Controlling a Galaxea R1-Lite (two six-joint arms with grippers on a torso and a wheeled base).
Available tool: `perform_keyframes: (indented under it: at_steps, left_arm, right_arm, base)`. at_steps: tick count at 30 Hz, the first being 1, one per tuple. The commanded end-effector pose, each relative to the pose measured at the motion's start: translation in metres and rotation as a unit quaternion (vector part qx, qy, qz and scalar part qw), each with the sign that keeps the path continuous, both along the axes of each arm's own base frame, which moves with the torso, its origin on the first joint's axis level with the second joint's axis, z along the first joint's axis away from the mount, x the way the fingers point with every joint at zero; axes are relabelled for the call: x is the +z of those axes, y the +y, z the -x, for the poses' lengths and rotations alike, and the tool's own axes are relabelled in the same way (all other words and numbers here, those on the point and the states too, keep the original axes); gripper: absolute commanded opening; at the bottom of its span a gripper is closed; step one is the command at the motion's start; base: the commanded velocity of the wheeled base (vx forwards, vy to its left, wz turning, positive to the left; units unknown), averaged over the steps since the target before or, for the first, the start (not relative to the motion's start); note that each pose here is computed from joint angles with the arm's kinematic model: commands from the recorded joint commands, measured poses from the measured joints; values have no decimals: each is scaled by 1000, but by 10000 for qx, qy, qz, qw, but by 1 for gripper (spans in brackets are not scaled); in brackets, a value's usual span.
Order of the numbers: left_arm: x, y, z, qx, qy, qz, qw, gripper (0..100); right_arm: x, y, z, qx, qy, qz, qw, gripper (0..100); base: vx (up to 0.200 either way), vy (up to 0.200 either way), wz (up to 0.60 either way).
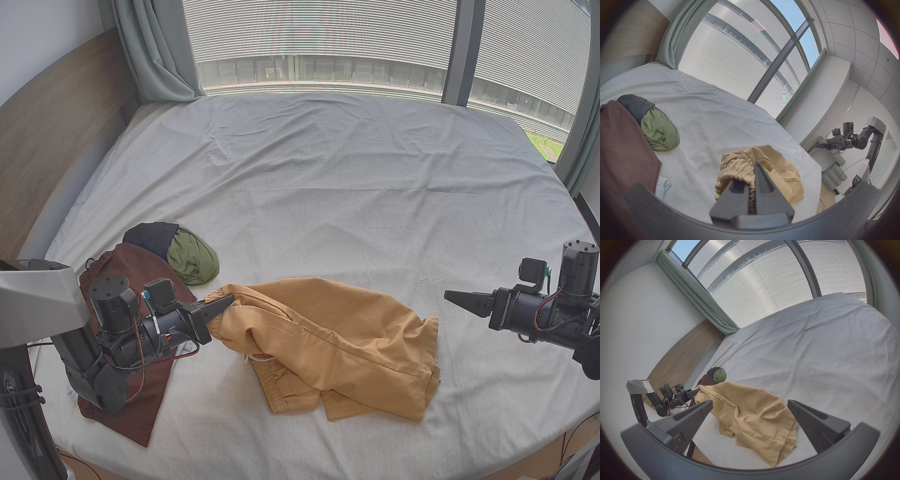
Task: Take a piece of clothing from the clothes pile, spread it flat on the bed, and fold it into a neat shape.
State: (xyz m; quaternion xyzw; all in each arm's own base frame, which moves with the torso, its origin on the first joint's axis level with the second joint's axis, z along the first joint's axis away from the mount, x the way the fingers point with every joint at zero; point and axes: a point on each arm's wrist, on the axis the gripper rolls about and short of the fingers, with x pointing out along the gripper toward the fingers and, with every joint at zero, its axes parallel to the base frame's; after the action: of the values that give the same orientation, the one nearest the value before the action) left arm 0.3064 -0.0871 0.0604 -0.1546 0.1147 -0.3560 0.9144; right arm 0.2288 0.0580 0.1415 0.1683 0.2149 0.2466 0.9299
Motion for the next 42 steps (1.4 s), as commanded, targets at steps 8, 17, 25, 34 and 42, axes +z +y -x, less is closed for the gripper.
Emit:
perform_keyframes:
  at_steps: [8, 17, 25, 34, 42]
  left_arm:
    - [-1, 0, 0, -3, 6, -4, 10000, 0]
    - [-3, 0, -1, -3, 36, -11, 10000, 0]
    - [-4, -1, -2, -3, 51, -15, 10000, 0]
    - [-6, -1, -2, -3, 73, -20, 10000, 0]
    - [-5, 0, -2, 4, 58, -17, 10000, 0]
  right_arm:
    - [-34, 2, -11, 178, 608, -113, 9979, 100]
    - [-45, 5, -17, 216, 551, -191, 9981, 100]
    - [-58, 6, -23, 149, 858, -272, 9958, 100]
    - [-84, 6, -34, 60, 1024, -266, 9944, 100]
    - [-102, 6, -26, 89, 1386, -172, 9902, 100]
  base:
    - [0, 0, 0]
    - [0, 0, 0]
    - [0, 0, 0]
    - [0, 0, 0]
    - [0, 0, 0]
